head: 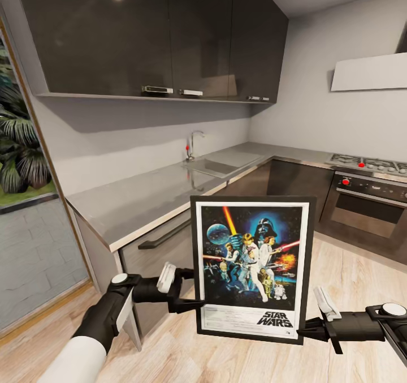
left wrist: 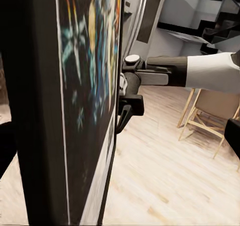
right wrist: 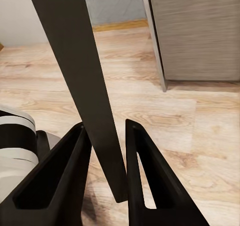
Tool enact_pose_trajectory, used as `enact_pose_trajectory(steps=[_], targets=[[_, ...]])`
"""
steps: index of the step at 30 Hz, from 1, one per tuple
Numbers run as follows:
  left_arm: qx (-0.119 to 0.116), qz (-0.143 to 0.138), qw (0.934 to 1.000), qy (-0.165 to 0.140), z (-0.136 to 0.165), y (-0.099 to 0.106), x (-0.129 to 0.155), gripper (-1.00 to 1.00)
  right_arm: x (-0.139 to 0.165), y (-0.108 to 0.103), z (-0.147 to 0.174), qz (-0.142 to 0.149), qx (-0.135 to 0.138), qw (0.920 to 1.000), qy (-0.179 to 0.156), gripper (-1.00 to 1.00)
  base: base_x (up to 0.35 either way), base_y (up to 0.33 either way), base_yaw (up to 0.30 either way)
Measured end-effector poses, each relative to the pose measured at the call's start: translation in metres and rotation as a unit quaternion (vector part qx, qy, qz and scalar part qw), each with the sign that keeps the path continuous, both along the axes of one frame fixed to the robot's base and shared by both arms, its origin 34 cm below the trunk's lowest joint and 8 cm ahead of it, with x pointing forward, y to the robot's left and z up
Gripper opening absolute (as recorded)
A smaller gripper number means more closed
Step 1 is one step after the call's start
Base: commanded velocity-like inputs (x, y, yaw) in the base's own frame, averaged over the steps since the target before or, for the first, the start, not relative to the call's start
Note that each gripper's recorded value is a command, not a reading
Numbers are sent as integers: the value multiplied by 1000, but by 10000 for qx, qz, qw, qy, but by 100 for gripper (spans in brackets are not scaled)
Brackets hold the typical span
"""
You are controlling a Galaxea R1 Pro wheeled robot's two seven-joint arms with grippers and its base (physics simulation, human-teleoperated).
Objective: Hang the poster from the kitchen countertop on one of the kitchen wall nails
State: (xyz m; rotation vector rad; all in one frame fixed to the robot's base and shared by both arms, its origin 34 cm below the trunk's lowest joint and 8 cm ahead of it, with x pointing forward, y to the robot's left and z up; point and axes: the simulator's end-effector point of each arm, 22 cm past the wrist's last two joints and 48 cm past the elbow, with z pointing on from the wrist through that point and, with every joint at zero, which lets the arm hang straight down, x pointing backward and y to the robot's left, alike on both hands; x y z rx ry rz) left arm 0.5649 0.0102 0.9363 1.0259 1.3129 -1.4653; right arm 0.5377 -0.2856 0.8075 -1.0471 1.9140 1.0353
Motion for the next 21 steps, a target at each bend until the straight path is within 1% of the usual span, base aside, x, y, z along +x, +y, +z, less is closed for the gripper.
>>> enact_pose_trajectory(steps=[1,2,4,5,6,7,9,10,12,13,15,16,18,19,20,21], targets=[[24,19,10000,7,-2,3,1,100,0,0,0,-1,0,10000,-1,-100,0,0,0],[112,103,9999,66,-9,15,4,100,0,0,0,-3,0,10000,-2,-100,0,0,0],[227,220,9993,190,-20,33,8,100,0,0,0,-5,0,10000,-3,-100,0,0,0],[265,342,9985,338,-29,49,12,100,1,0,0,-6,1,10000,-4,-100,0,0,0],[211,600,9962,591,-39,77,19,100,1,0,0,-11,1,10000,-5,-100,0,0,0],[228,679,9953,654,-43,88,21,100,1,0,0,-13,1,10000,-5,-100,0,0,0],[352,940,9905,935,-61,123,25,100,1,-1,1,-27,3,10000,-8,-100,0,0,0],[393,1006,9890,1013,-68,132,24,100,1,-1,1,-32,5,10000,-9,-100,0,0,0],[533,1243,9826,1271,-99,161,18,100,2,-2,1,-53,11,10000,-10,-100,0,0,0],[565,1355,9798,1356,-114,171,13,100,2,-3,1,-64,14,10000,-12,-100,0,0,0],[567,1477,9771,1422,-127,180,8,100,2,-3,1,-73,16,10000,-13,-100,0,0,0],[565,1583,9740,1519,-139,187,2,100,3,-3,1,-80,17,10000,-14,-100,0,0,0],[583,1863,9643,1788,-169,206,-17,100,3,-4,2,-95,17,10000,-17,-100,0,0,0],[564,1970,9623,1789,-173,212,-19,100,3,-4,2,-99,19,9999,-18,-100,0,0,0],[507,2149,9592,1764,-177,221,-21,100,3,-4,2,-104,21,9999,-18,-100,0,0,0],[467,2242,9576,1748,-178,225,-21,100,3,-4,2,-106,21,9999,-19,-100,0,0,0]])
